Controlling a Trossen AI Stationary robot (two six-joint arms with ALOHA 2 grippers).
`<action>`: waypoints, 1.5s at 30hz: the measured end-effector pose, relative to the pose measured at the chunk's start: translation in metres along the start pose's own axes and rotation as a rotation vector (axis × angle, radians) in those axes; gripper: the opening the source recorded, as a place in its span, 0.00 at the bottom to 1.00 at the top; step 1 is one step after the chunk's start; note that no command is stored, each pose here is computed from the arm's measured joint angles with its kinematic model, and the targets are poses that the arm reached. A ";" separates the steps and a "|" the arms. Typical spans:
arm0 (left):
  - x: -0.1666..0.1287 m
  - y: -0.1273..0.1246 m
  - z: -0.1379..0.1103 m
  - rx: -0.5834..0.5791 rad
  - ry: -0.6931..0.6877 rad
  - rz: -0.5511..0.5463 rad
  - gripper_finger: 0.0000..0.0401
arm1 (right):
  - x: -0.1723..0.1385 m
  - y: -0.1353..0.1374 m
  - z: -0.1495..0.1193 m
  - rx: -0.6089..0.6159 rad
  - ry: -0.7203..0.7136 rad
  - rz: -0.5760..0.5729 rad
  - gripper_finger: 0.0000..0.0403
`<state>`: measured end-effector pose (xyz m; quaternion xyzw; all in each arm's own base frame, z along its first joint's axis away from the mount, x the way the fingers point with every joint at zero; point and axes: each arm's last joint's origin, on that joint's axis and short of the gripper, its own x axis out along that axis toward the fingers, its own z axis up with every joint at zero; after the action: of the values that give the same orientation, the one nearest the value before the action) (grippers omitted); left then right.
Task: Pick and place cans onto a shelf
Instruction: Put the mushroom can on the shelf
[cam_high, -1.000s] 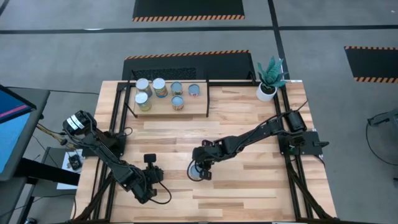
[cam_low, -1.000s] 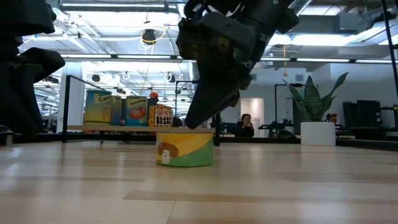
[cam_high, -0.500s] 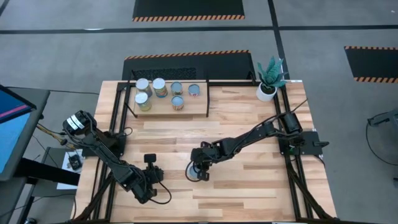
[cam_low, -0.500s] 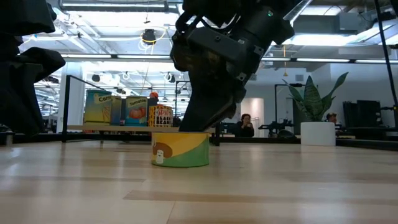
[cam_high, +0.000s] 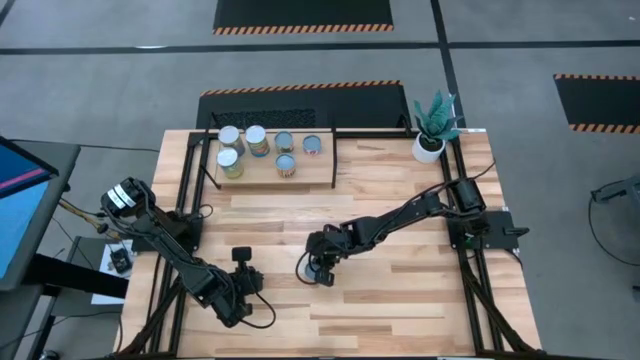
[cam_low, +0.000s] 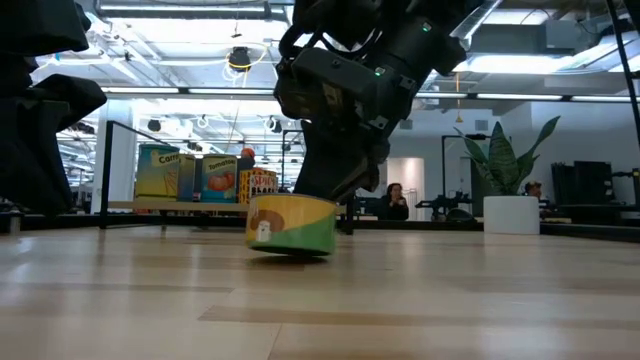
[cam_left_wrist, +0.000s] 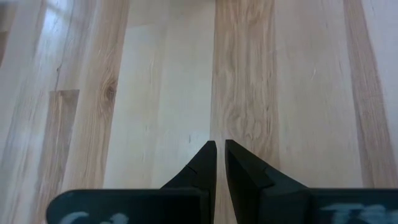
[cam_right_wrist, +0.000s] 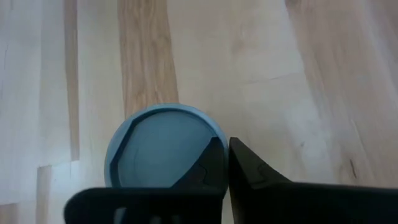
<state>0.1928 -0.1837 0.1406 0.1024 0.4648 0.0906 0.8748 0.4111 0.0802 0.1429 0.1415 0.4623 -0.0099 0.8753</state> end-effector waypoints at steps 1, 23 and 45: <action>0.000 0.000 0.000 0.001 0.000 0.000 0.06 | 0.000 -0.001 0.000 0.001 -0.001 -0.001 0.04; 0.000 0.000 0.000 0.003 0.001 -0.001 0.06 | -0.103 0.007 0.101 -0.207 0.080 -0.170 0.01; 0.000 0.001 -0.001 0.024 0.007 0.006 0.06 | -0.107 -0.196 0.161 -0.170 -0.026 -0.245 0.01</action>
<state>0.1921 -0.1830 0.1403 0.1140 0.4685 0.0882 0.8716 0.4505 -0.1615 0.2683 0.0092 0.4639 -0.0794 0.8823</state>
